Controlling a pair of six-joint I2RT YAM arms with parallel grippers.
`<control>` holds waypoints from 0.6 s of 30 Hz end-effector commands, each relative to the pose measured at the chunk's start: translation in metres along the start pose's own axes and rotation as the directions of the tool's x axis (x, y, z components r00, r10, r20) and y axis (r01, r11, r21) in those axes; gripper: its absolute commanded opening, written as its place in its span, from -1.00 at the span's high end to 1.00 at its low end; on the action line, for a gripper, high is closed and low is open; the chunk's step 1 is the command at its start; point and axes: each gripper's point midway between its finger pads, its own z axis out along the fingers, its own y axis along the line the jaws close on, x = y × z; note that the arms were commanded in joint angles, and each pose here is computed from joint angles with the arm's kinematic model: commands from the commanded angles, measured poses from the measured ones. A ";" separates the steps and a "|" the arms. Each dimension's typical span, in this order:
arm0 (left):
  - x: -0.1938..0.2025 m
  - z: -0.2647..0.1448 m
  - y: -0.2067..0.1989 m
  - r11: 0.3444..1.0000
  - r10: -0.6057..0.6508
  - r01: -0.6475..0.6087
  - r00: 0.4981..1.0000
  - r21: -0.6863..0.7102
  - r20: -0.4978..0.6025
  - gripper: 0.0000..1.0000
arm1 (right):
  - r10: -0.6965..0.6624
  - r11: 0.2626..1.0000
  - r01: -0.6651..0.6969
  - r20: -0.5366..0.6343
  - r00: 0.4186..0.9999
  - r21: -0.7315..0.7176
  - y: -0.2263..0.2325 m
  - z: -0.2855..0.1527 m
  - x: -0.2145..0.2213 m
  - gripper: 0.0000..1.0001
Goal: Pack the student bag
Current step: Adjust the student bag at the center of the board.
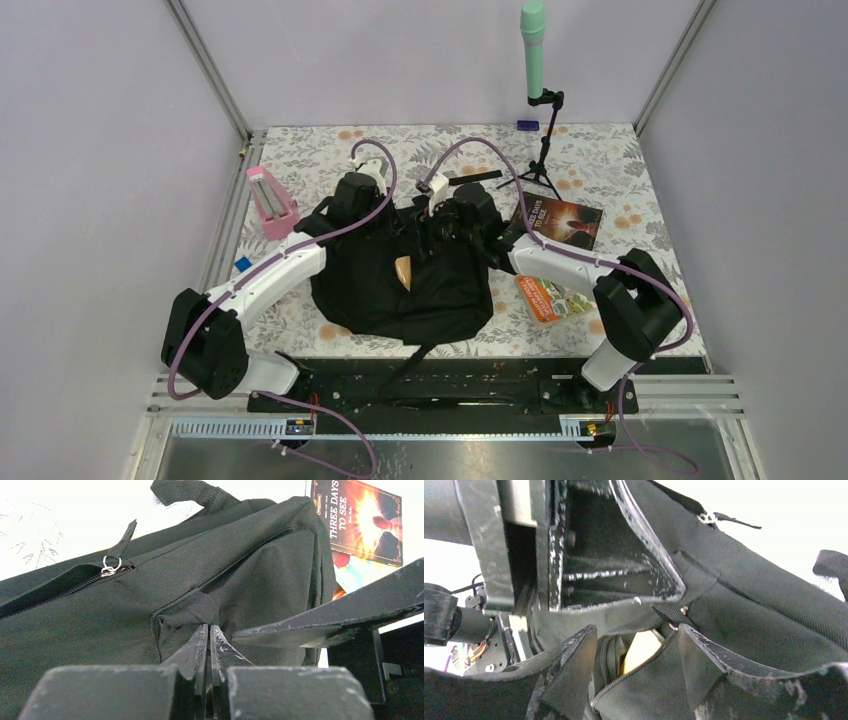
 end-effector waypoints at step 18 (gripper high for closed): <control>-0.041 -0.017 -0.021 0.999 -0.026 0.022 0.993 0.042 0.111 1.00 | -0.105 0.980 0.079 0.135 0.985 0.184 -0.011 -0.001 -0.039 0.88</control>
